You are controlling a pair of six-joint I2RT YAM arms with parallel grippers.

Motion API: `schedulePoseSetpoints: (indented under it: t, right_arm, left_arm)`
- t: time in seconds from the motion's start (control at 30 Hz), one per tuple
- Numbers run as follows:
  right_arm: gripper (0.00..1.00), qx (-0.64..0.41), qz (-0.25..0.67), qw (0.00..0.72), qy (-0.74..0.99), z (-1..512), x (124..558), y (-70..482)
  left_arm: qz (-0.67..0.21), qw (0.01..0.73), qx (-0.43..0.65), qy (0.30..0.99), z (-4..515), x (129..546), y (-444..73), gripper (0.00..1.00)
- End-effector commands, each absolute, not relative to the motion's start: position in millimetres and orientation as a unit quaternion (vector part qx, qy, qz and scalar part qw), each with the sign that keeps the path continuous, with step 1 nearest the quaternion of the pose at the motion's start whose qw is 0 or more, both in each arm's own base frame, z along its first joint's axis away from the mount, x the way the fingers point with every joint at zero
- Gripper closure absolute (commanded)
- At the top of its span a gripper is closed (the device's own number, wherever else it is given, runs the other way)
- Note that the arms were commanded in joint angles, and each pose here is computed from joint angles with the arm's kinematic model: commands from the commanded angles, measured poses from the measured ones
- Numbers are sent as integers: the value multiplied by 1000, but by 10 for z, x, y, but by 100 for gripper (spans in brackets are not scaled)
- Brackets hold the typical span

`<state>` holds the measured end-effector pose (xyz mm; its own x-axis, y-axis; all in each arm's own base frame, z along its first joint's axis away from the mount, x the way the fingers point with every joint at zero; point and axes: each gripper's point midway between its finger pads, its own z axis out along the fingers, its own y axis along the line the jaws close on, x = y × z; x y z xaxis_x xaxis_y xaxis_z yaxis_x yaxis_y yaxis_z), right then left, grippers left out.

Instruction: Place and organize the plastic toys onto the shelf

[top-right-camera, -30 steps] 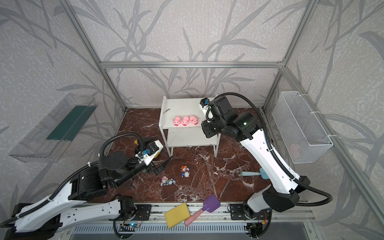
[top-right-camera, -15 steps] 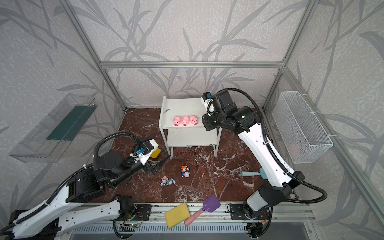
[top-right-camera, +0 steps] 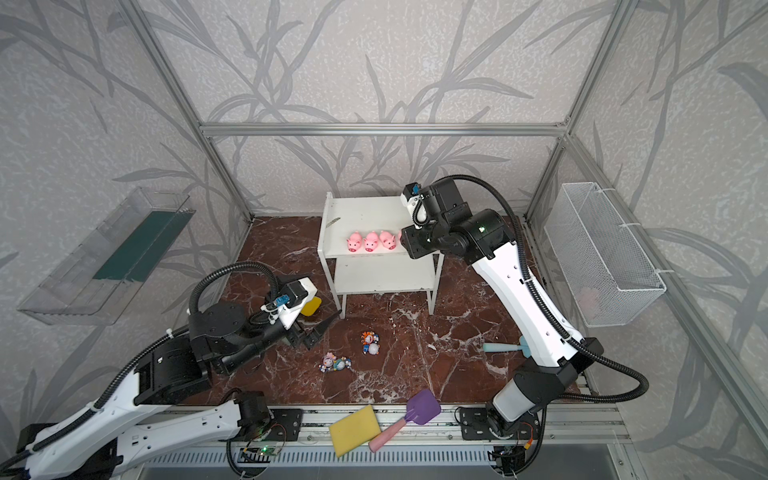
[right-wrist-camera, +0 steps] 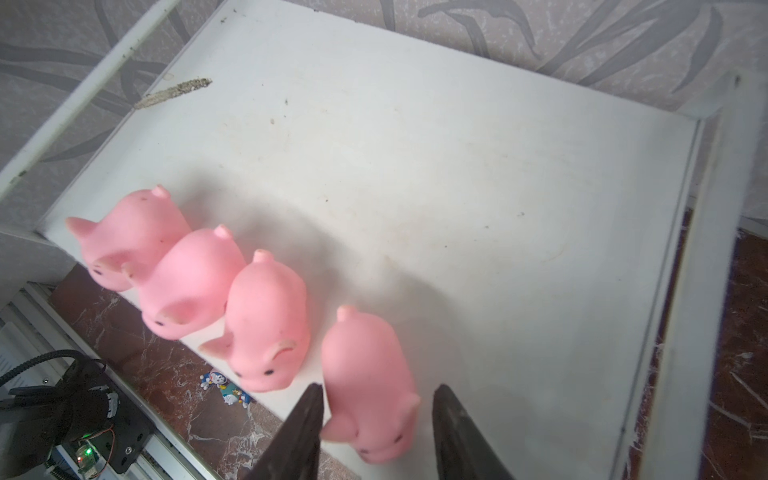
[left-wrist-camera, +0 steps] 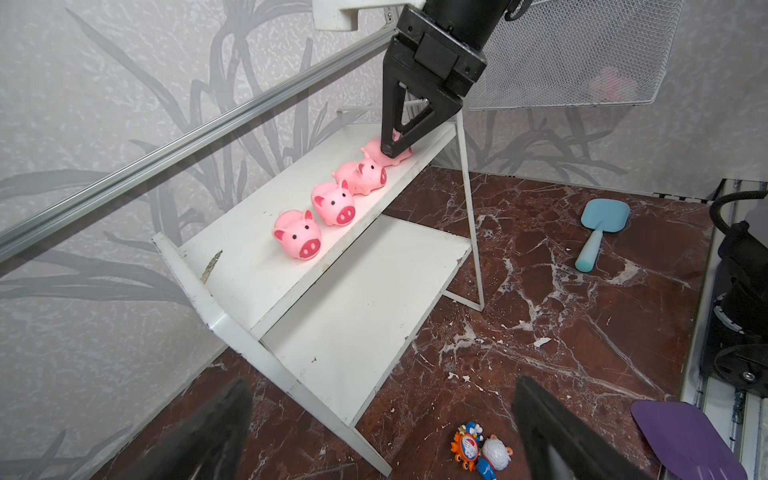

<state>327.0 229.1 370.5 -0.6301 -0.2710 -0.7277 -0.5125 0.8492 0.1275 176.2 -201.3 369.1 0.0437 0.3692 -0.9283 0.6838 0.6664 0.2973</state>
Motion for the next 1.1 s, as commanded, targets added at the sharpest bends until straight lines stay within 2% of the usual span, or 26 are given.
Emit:
schedulePoseSetpoints:
  t: [0.0,0.2,0.37,0.53,0.7,1.07]
  right_arm:
    - [52,-221,168,397,875,3960,3212,2217]
    - [50,-216,151,411,873,4040,3236,2116]
    - [60,-216,120,413,877,3995,3301,2036]
    - [66,-218,90,409,882,3907,3363,1972]
    - [67,-226,68,398,886,3794,3416,1953]
    - [67,-241,80,382,888,3697,3411,2059]
  left_arm:
    - [-139,611,388,676,3687,1758,-2034,1]
    - [-143,610,384,678,3694,1760,-2025,1]
    - [-143,611,382,679,3696,1766,-2011,1]
    - [-143,613,375,680,3714,1783,-1978,1]
    - [-146,613,373,681,3715,1788,-1970,1]
    - [-149,615,369,681,3725,1782,-1941,1]
